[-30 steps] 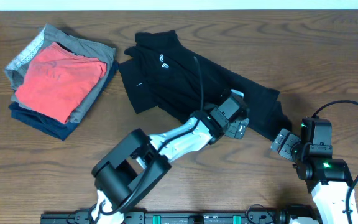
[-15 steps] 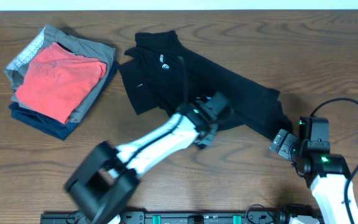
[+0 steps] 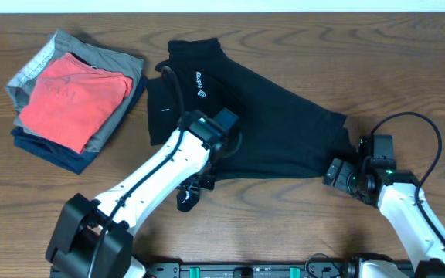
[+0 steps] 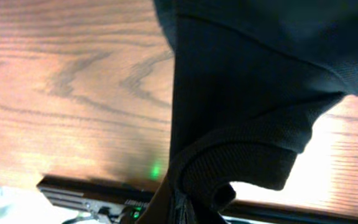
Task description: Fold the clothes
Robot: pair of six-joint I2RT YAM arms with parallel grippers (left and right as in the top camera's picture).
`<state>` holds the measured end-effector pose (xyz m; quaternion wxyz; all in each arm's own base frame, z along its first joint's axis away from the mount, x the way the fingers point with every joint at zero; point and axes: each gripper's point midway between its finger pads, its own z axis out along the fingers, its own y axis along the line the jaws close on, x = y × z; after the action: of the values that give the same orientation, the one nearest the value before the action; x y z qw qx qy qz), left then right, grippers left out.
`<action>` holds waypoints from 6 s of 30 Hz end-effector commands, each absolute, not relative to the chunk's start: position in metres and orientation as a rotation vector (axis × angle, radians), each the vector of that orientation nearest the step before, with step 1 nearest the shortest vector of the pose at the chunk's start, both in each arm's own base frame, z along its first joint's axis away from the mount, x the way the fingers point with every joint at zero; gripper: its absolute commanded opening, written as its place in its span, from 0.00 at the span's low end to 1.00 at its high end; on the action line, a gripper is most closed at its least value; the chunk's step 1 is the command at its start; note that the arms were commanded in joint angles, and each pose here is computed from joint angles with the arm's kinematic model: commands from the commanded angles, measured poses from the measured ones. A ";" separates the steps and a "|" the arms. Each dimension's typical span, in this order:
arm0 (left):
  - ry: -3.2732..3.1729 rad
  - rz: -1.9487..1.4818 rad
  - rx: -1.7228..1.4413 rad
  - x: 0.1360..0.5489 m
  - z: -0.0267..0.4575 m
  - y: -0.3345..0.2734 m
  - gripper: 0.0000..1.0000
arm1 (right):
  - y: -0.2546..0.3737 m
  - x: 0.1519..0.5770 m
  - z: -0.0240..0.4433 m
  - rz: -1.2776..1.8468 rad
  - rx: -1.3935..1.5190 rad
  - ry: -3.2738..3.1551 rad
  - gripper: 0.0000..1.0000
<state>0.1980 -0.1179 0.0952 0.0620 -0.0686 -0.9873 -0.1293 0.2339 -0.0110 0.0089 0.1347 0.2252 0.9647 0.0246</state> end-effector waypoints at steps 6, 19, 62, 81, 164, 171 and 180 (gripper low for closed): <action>-2.947 -0.691 -0.048 0.197 0.113 -0.071 0.06 | -0.003 0.290 0.032 0.244 0.638 2.573 0.99; -3.010 -0.575 -0.012 0.204 0.109 -0.084 0.06 | 0.024 0.282 0.012 0.366 0.423 2.697 0.99; -3.016 -0.533 0.042 0.204 0.107 -0.089 0.06 | -0.037 0.459 0.112 0.182 0.435 2.244 0.01; -3.052 -0.508 0.070 0.211 0.105 -0.094 0.06 | -0.023 0.327 0.078 0.165 0.576 2.937 0.99; -2.996 -0.172 -0.128 0.166 0.096 -0.172 0.07 | -0.043 0.225 0.023 0.218 0.906 3.146 0.86; -3.007 -0.157 -0.128 0.169 0.096 -0.175 0.06 | -0.044 0.211 -0.005 0.159 1.032 3.102 0.83; -3.007 -0.157 -0.129 0.169 0.096 -0.175 0.06 | -0.086 0.197 -0.009 -0.183 1.273 2.994 0.38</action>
<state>0.1659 -0.1788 0.0915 0.0771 -0.0481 -0.9947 -0.0482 0.2102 -0.0594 -0.0065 -0.0586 0.3456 0.9365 0.0114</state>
